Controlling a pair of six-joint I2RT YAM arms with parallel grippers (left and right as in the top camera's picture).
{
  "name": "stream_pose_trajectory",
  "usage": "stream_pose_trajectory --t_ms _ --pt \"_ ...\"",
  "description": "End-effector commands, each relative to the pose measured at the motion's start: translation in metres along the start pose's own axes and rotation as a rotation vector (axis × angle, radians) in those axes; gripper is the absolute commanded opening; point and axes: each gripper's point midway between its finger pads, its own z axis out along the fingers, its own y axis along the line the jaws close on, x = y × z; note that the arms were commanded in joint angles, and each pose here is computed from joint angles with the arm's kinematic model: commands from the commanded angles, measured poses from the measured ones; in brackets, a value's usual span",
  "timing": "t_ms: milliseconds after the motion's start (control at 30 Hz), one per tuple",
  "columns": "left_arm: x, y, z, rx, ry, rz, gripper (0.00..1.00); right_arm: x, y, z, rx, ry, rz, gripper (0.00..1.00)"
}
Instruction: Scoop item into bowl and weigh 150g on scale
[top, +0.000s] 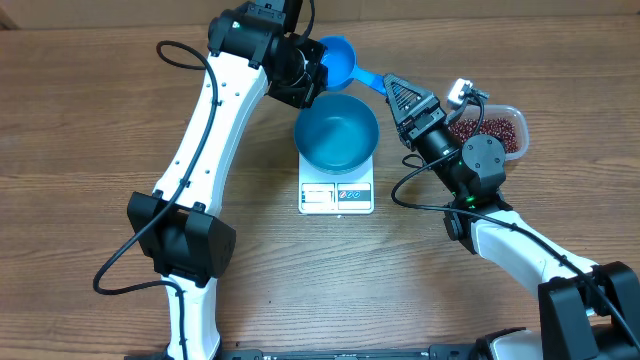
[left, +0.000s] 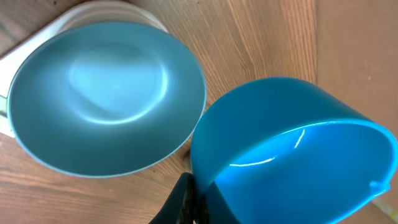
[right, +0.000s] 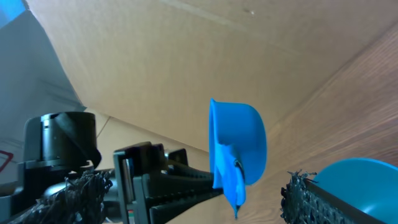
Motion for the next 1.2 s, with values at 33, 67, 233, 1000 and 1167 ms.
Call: stream_pose_trajectory --t_ms 33,67,233,1000,1167 --pt "0.0 -0.007 -0.001 0.018 -0.024 0.093 0.04 -0.001 0.001 0.001 0.008 -0.008 -0.011 0.92" --pt "0.0 -0.008 -0.001 0.019 -0.025 0.107 0.04 -0.001 0.0 0.001 0.014 -0.006 -0.01 0.92" --pt "0.002 -0.011 0.0 0.032 -0.025 0.176 0.04 0.001 -0.004 0.001 0.031 0.002 -0.003 0.87" --pt "0.041 -0.02 0.009 0.059 0.004 0.417 0.04 0.009 -0.002 0.001 0.015 0.051 -0.057 0.62" --pt "0.04 -0.02 0.009 0.059 0.002 0.42 0.04 0.011 -0.002 0.001 0.012 0.06 -0.064 0.59"
